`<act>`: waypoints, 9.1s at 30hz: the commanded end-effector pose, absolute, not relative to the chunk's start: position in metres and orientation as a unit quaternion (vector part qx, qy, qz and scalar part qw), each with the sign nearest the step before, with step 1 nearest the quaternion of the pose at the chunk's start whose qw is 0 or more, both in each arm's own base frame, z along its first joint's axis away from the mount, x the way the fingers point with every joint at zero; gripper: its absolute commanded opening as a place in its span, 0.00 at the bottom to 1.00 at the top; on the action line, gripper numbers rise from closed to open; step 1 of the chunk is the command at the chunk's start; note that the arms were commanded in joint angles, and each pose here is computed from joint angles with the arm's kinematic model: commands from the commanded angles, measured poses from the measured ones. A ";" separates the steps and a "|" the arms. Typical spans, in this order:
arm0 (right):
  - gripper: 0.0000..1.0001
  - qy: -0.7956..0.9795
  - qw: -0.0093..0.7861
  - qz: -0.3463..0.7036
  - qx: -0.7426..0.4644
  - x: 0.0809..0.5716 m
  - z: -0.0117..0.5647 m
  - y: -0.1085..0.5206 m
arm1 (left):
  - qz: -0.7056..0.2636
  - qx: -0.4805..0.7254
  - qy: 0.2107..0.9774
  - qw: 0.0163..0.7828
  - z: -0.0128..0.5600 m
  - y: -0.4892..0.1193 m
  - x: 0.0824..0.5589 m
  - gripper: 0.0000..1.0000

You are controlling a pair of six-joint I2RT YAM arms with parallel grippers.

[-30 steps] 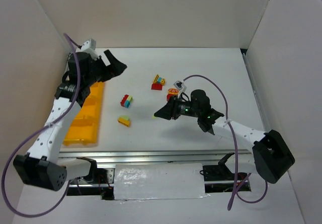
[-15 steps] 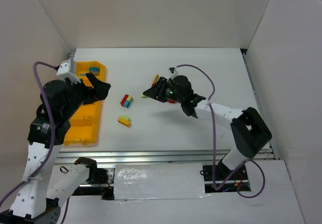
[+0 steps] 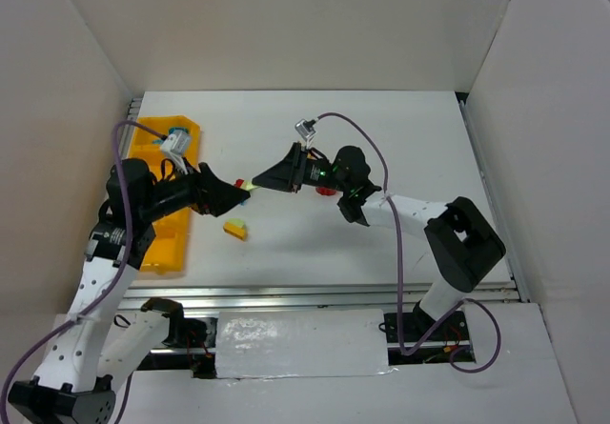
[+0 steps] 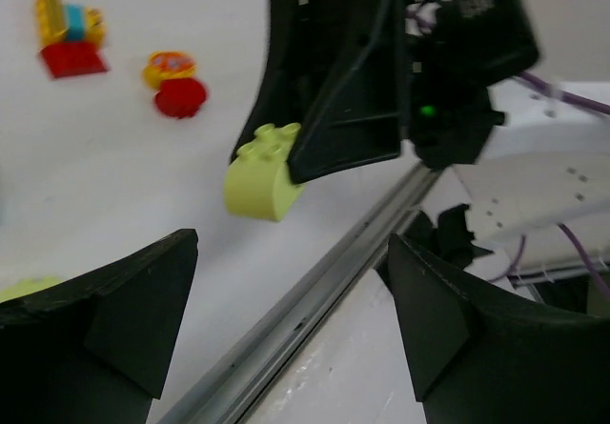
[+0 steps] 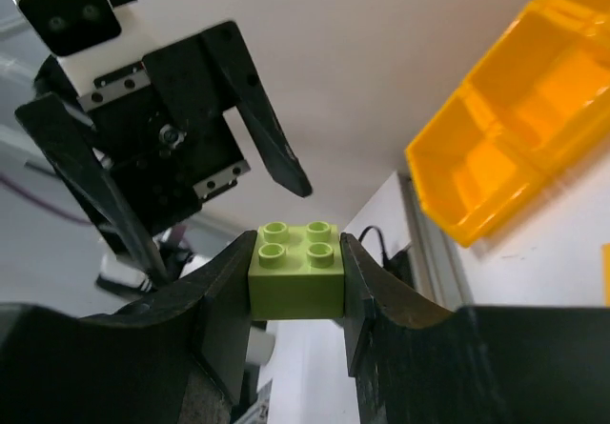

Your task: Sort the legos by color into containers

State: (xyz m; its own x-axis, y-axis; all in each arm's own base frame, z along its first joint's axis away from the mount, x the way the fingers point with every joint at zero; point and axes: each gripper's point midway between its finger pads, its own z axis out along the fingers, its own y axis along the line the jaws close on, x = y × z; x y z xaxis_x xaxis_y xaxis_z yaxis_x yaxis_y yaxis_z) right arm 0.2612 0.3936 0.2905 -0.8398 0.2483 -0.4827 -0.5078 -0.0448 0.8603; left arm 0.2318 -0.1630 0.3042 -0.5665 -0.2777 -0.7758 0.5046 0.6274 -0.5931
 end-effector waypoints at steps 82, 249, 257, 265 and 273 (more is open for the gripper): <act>0.88 0.698 0.232 0.678 -0.002 0.213 0.358 0.314 | -0.433 0.354 0.516 0.649 0.385 -0.273 0.244 0.00; 0.00 0.672 0.416 0.554 -0.262 0.222 0.274 0.278 | -0.414 0.296 0.716 0.477 0.275 -0.289 0.234 1.00; 0.00 0.602 0.397 0.596 -0.354 0.175 0.300 0.273 | -0.477 0.309 0.717 0.405 0.283 -0.292 0.195 1.00; 0.00 0.585 0.394 0.610 -0.361 0.170 0.315 0.274 | -0.549 0.339 0.679 0.350 0.279 -0.306 0.168 0.88; 0.03 0.592 0.374 0.617 -0.360 0.173 0.308 0.278 | -0.566 0.342 0.661 0.355 0.287 -0.311 0.169 0.40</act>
State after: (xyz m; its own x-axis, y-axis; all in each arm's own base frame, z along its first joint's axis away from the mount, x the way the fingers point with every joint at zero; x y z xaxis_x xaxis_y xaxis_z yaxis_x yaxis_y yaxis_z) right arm 0.1728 0.2762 0.2884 -0.5164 0.0159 -0.8562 -0.8559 0.0237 0.5167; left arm 0.1702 -0.3046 0.2684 -0.5588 0.0866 -0.8247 0.8212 0.1966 -0.5358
